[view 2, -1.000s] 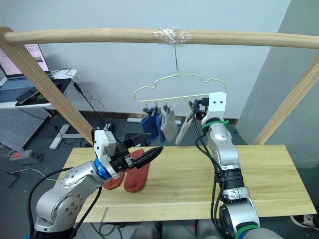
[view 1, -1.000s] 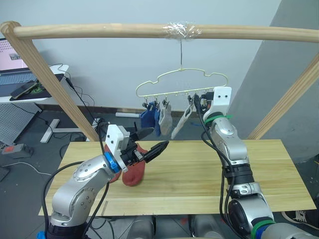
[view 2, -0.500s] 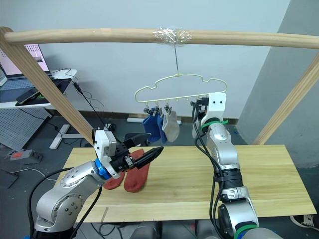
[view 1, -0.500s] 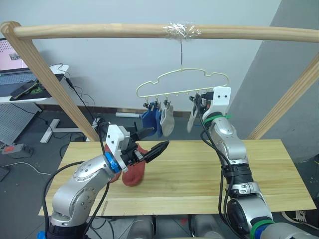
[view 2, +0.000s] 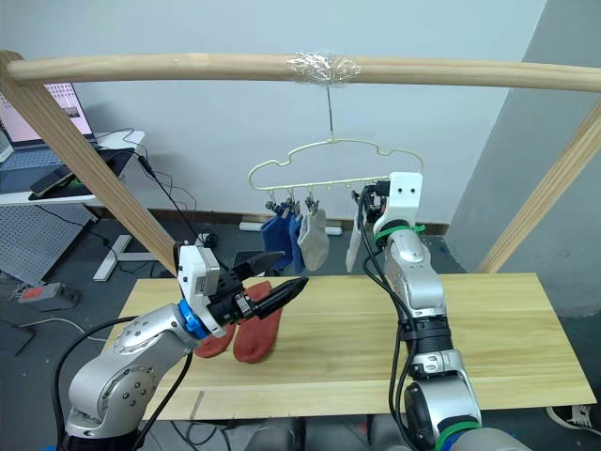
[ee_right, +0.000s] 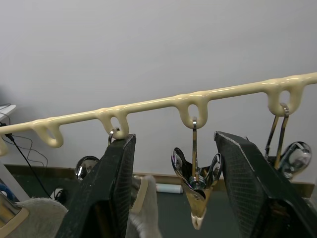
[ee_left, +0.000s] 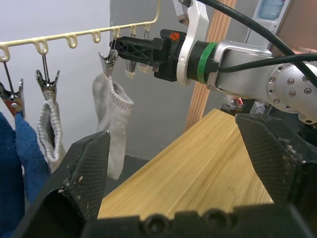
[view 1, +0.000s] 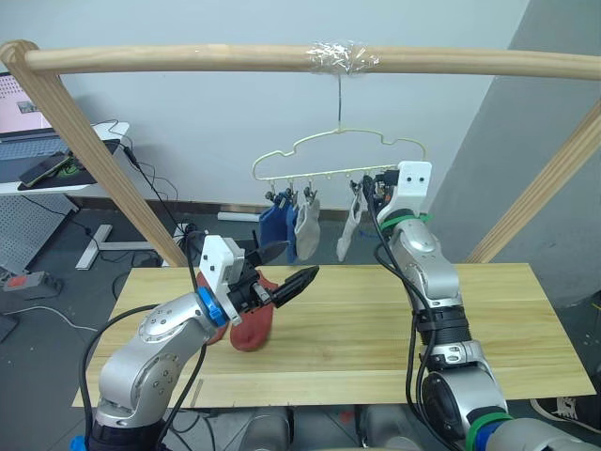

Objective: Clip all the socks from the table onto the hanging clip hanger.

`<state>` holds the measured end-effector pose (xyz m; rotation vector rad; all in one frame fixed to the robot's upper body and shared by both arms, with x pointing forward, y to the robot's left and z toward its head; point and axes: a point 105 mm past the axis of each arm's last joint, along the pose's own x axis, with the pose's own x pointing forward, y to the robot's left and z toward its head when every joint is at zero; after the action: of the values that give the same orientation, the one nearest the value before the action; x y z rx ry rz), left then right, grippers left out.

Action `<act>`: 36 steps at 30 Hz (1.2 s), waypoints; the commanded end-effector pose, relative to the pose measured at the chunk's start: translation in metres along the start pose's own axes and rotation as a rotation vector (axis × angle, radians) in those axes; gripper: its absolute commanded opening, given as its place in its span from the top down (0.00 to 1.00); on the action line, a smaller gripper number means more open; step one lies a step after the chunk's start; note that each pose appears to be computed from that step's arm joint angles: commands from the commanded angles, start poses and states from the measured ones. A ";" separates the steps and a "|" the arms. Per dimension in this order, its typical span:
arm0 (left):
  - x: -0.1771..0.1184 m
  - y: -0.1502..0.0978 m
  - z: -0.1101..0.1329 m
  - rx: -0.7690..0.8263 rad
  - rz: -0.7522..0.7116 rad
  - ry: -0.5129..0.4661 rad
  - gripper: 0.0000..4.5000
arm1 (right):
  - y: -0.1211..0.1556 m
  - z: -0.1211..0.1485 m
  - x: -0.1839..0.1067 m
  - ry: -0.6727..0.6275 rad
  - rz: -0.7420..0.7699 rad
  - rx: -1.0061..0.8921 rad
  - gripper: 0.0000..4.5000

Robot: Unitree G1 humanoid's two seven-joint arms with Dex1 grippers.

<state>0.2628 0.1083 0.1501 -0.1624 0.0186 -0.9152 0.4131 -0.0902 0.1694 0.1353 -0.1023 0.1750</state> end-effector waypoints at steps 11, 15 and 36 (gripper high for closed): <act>0.001 -0.010 0.009 0.034 -0.029 -0.027 0.00 | 0.003 0.012 0.002 -0.026 0.011 0.053 0.41; 0.001 -0.009 0.009 0.035 -0.027 -0.028 0.00 | 0.003 0.013 0.003 -0.032 0.009 0.048 0.41; -0.003 0.022 -0.023 0.036 0.143 0.089 0.00 | -0.009 0.009 -0.001 0.039 0.068 0.083 1.00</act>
<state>0.2731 0.1155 0.1318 -0.1156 0.0770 -0.8193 0.4151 -0.0968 0.1648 0.1895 -0.0356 0.2263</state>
